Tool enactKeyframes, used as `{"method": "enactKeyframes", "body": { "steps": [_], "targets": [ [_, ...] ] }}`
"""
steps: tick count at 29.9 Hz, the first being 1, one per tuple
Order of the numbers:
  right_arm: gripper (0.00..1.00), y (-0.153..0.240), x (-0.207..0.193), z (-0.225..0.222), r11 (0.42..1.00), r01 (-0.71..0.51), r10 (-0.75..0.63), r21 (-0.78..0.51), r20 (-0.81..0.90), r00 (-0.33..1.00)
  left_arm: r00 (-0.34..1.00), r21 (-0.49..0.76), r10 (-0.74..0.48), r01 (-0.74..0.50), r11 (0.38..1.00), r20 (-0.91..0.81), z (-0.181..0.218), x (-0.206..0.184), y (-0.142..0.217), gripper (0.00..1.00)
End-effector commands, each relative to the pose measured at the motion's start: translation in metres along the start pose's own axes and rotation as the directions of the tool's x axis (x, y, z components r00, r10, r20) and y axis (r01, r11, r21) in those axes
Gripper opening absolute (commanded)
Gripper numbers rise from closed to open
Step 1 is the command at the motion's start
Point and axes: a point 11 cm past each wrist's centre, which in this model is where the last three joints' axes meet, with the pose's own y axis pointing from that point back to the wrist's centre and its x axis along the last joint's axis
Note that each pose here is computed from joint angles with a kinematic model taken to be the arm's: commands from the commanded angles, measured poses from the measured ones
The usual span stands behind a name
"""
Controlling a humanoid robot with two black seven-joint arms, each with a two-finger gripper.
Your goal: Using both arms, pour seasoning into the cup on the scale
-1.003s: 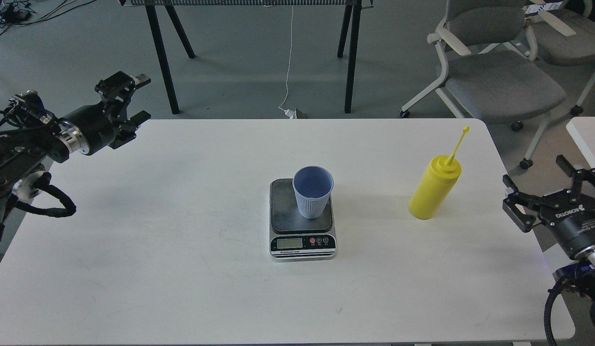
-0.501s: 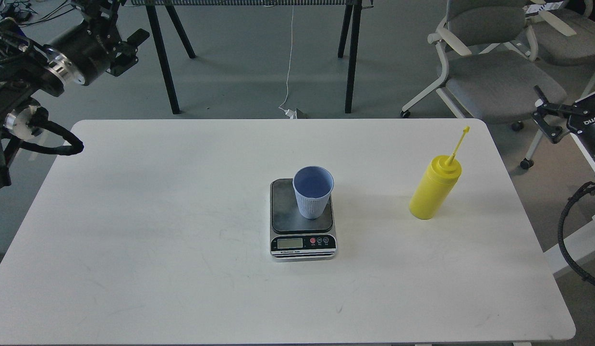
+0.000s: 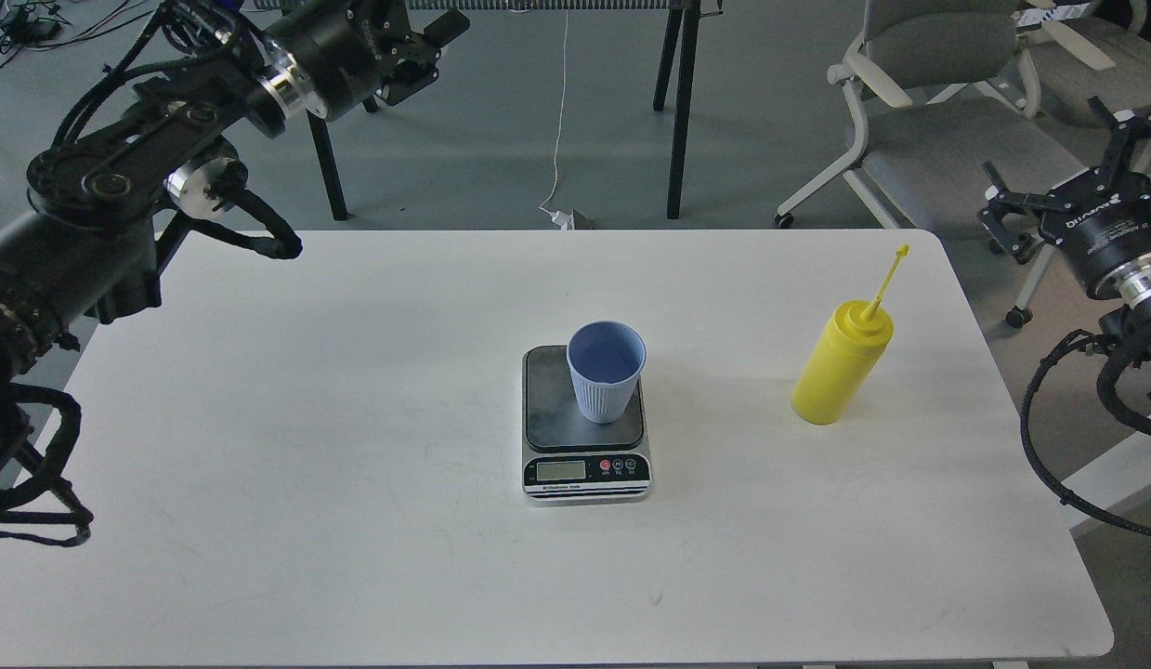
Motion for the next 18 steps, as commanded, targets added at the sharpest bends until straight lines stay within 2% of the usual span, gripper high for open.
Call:
{"method": "enactKeyframes", "body": {
  "steps": [1,4,10,13,18],
  "targets": [
    [0.99,0.0,0.0,0.0,1.0,0.0,0.0,0.001,0.0,1.0,1.0,-0.007,-0.026,0.025,1.0,-0.011,-0.001,-0.009,-0.002,1.0],
    [0.99,0.0,0.001,0.001,1.0,-0.002,0.002,-0.001,0.0,1.0,1.0,0.008,-0.007,0.007,1.0,-0.014,-0.007,-0.003,0.006,1.0],
    [0.99,0.0,0.001,0.003,1.0,-0.002,0.002,-0.004,0.001,1.0,0.994,0.109,0.107,-0.102,0.989,-0.034,-0.049,0.025,0.053,1.0],
    [0.99,-0.001,-0.001,0.006,1.0,0.002,-0.002,-0.006,0.009,1.0,0.988,0.158,0.144,-0.133,0.978,-0.06,-0.075,0.026,0.075,1.0],
    [0.99,-0.001,-0.001,0.005,1.0,0.003,-0.003,-0.005,0.007,1.0,0.979,0.191,0.194,-0.178,0.965,-0.068,-0.087,0.037,0.1,1.0]
  ]
}}
